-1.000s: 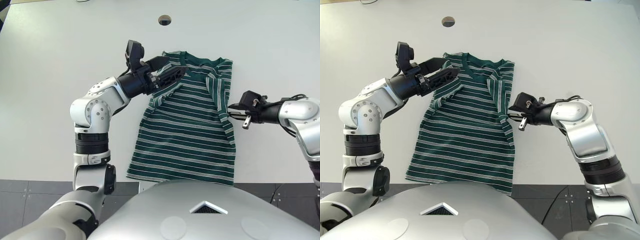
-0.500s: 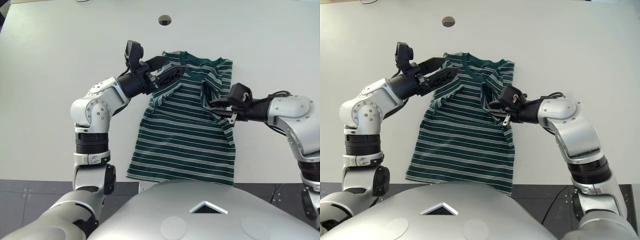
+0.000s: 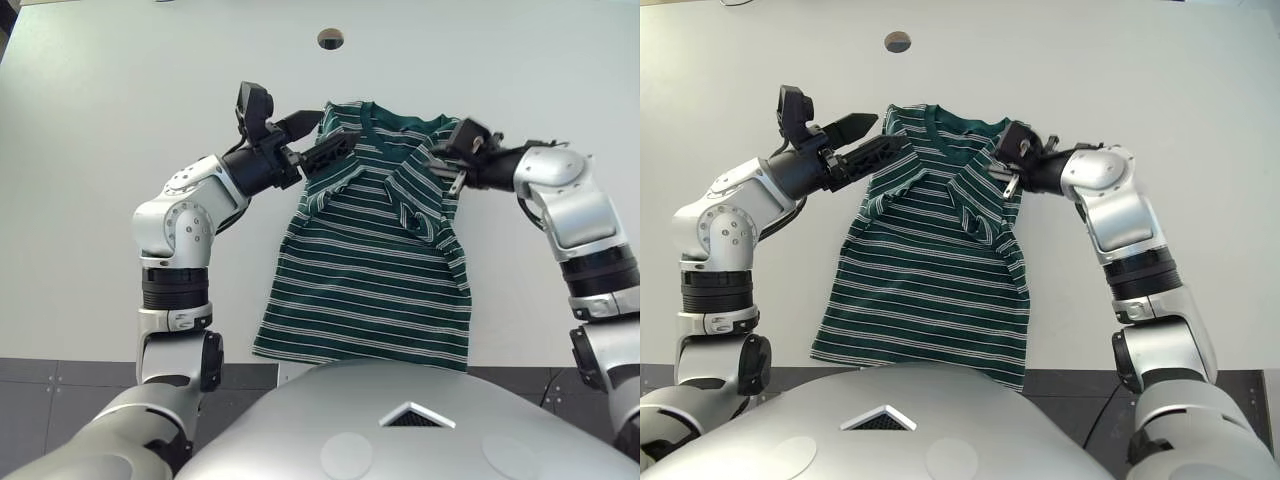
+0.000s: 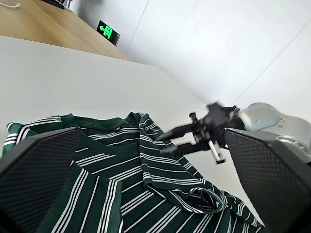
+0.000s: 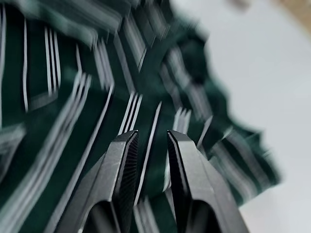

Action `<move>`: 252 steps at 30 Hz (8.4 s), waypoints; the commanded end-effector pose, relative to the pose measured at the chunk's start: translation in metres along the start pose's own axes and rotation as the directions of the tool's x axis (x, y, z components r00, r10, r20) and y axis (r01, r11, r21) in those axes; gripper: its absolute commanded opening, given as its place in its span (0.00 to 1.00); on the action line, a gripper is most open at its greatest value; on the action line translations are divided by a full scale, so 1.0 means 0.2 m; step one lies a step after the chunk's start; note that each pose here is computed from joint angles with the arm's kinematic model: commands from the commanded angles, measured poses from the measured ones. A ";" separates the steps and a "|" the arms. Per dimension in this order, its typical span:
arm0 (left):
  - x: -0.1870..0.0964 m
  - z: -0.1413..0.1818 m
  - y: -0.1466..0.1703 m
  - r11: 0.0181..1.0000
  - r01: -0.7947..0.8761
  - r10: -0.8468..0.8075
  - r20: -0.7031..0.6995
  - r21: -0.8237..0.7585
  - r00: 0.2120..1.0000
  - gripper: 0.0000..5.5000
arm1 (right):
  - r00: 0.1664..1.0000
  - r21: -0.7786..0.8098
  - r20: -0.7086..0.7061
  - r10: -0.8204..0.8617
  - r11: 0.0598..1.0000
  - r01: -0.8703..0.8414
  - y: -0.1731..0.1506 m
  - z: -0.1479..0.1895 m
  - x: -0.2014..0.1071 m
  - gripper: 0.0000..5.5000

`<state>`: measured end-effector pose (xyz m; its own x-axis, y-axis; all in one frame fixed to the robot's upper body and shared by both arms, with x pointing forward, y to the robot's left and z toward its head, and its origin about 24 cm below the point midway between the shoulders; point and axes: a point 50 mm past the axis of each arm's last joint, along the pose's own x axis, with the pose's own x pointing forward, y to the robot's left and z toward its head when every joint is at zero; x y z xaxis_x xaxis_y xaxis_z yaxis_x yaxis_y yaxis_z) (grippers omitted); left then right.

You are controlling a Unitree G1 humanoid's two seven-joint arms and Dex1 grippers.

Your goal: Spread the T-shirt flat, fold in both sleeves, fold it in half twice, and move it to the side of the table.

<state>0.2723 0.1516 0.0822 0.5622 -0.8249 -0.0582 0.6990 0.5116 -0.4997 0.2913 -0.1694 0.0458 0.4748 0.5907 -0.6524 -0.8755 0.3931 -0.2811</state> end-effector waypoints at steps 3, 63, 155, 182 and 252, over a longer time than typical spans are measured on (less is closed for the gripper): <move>-0.02 0.04 0.01 0.999 -0.010 0.010 0.004 0.037 1.000 1.00 | 0.981 -0.087 -0.194 -0.008 0.996 -0.009 -0.11 -0.06 0.14 0.20; -0.67 -0.47 -0.14 -0.097 0.851 -0.032 -0.856 0.517 0.516 1.00 | 0.797 -0.740 -0.176 0.578 0.456 -0.494 0.48 -0.41 -0.61 0.50; -0.74 -0.41 -0.29 -0.015 0.775 -0.022 -0.775 0.632 0.632 0.38 | 0.789 -0.709 -0.166 0.591 0.485 -0.512 0.53 -0.50 -0.55 0.02; -0.57 -0.44 -0.23 -0.010 0.810 -0.079 -0.808 0.586 0.583 0.02 | 0.786 -0.716 -0.154 0.599 0.480 -0.507 0.54 -0.47 -0.53 0.02; -0.34 0.02 0.35 0.844 -0.250 0.295 -0.022 0.476 0.955 0.02 | 0.914 -0.220 0.361 -0.187 0.935 0.278 -0.29 0.26 0.09 0.02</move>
<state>0.2788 0.2495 0.0479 0.7308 -0.6484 -0.2134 0.6616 0.7497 -0.0120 0.3500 -0.1449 0.0834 0.6082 0.7430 -0.2794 -0.7304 0.3860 -0.5635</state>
